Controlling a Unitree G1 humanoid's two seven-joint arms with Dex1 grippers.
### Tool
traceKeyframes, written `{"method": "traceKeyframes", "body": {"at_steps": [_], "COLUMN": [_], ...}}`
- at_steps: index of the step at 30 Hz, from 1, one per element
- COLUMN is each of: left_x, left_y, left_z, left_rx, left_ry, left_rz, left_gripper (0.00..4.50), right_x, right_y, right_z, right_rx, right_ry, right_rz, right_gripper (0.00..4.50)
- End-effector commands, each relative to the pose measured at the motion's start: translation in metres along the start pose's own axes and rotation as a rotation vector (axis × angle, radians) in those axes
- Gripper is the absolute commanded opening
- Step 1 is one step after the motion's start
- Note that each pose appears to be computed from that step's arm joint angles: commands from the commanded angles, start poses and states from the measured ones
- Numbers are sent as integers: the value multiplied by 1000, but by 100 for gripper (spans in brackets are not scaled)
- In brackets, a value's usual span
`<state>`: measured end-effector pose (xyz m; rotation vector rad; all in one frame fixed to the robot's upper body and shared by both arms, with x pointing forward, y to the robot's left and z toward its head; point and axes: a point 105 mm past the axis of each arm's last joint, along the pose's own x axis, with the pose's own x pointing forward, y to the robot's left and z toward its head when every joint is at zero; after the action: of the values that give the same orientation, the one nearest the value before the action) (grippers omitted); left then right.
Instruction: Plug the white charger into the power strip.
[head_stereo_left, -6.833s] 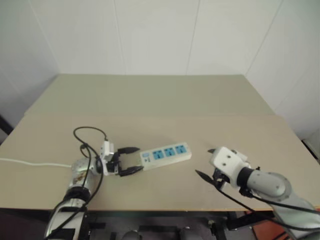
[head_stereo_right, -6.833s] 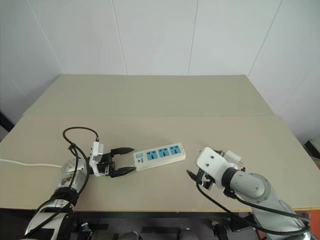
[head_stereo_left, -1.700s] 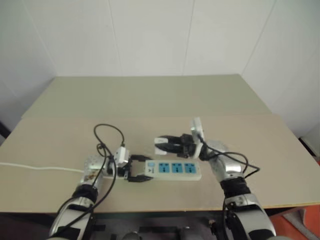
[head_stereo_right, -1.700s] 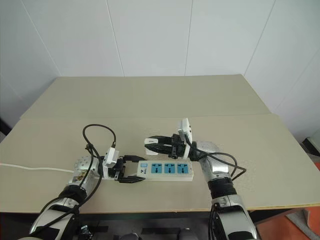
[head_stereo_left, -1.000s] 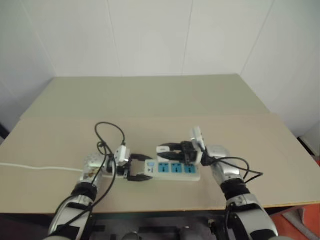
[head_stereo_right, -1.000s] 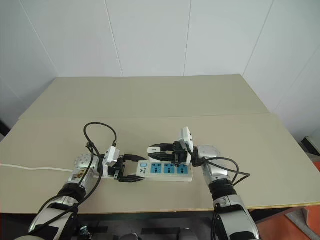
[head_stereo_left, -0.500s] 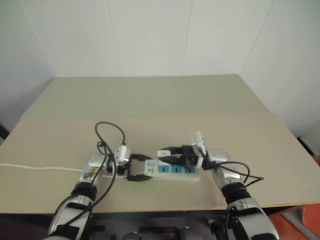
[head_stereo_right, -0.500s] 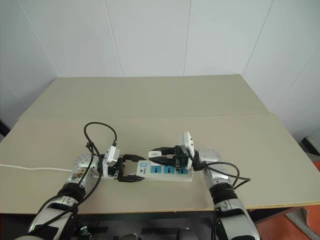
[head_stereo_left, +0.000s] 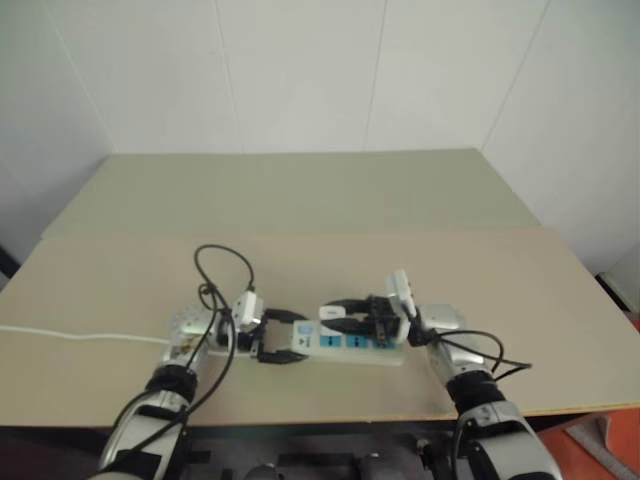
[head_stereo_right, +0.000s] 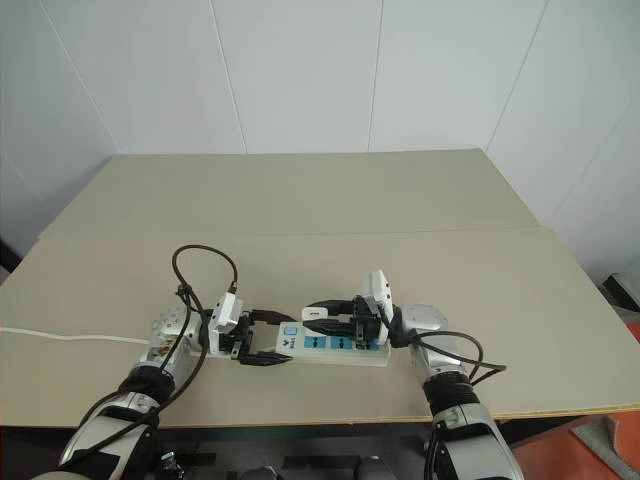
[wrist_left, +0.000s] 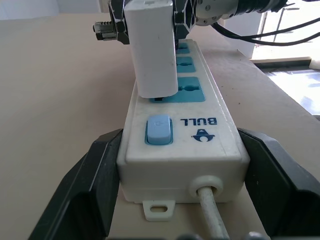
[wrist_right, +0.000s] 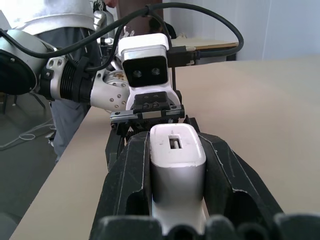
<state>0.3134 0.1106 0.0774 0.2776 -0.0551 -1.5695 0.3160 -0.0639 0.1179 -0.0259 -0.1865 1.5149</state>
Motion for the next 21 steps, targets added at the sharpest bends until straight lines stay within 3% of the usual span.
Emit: {"method": "traceKeyframes", "body": {"at_steps": [1, 21], "left_x": [-2, -1], "left_y": [-2, -6], "left_z": [-2, -4], "left_rx": [2, -9], "left_ry": [24, 9], "left_rz": [-11, 5], "left_gripper": [323, 323], "right_x": [-11, -8], "right_y": [4, 15], "right_z": [-11, -49], "right_rx": [9, 33], "right_ry": [20, 81], "right_rz": [-7, -21], "right_gripper": [111, 111]}}
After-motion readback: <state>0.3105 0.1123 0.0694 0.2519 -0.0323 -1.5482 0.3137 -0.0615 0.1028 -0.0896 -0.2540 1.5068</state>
